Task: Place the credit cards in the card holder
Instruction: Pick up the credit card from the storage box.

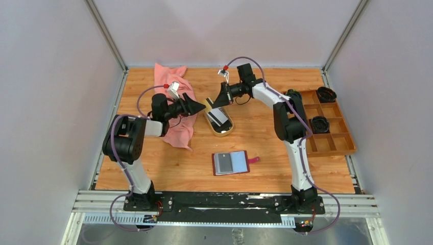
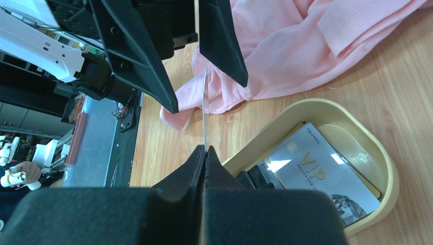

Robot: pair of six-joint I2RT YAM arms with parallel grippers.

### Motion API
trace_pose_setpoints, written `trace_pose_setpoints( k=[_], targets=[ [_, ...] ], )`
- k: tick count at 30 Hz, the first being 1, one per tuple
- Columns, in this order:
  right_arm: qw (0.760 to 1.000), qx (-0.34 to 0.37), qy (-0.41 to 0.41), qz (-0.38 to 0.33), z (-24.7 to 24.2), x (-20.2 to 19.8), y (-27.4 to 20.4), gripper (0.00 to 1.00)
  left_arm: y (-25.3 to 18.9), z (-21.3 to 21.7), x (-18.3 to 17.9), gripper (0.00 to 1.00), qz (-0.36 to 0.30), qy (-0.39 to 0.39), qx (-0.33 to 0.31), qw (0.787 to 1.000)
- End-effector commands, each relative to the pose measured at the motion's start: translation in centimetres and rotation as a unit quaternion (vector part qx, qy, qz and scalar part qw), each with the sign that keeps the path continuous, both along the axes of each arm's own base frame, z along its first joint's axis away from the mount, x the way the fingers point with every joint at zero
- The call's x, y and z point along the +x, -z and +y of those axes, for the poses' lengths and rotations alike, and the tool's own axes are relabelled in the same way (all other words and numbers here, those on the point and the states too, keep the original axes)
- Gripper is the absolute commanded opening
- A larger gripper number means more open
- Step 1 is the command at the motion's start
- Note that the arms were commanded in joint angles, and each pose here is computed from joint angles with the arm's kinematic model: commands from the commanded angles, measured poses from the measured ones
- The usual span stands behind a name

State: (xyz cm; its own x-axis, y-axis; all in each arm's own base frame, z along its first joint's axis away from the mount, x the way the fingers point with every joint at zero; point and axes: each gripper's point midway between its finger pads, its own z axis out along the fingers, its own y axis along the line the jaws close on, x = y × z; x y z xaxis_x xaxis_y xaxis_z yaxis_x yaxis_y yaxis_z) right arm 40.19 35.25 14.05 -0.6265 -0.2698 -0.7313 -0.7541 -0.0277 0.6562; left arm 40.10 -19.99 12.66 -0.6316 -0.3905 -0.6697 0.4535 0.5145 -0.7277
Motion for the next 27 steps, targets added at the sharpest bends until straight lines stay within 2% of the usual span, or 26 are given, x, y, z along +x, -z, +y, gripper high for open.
trace_pose_setpoints(
  k=[1, 5, 7, 9, 13, 22, 27],
  targets=[
    [1.000, 0.015, -0.003, 0.006, -0.3, 0.7, 0.0, 0.00, -3.3, -1.3, 0.5, 0.62, -0.065, 0.038, -0.070, 0.995],
    [1.000, 0.014, -0.002, 0.008, -0.3, 0.7, 0.2, 0.00, -2.9, -1.7, 1.2, 0.46, -0.054, 0.047, -0.086, 0.994],
    [1.000, 0.011, 0.001, 0.010, -0.2, 0.8, 0.4, 0.00, -3.0, -1.9, 1.3, 0.27, -0.054, 0.057, -0.096, 0.992],
    [1.000, 0.006, 0.006, 0.014, -0.3, 1.0, 0.8, 0.01, -3.1, -2.1, 1.4, 0.01, -0.054, 0.065, -0.106, 0.991],
    [1.000, -0.004, 0.015, 0.022, -0.3, 1.3, 1.6, 0.07, -2.7, -2.2, 1.9, 0.00, -0.066, 0.065, -0.106, 0.990],
    [0.999, -0.020, 0.039, 0.028, -1.0, 2.7, 3.7, 0.15, -0.9, -1.9, 3.2, 0.00, -0.110, 0.056, -0.058, 0.991],
    [0.998, -0.032, 0.057, 0.027, -1.8, 3.1, 3.8, 0.33, -1.1, -1.7, 3.7, 0.00, -0.132, 0.050, -0.040, 0.989]
  ],
)
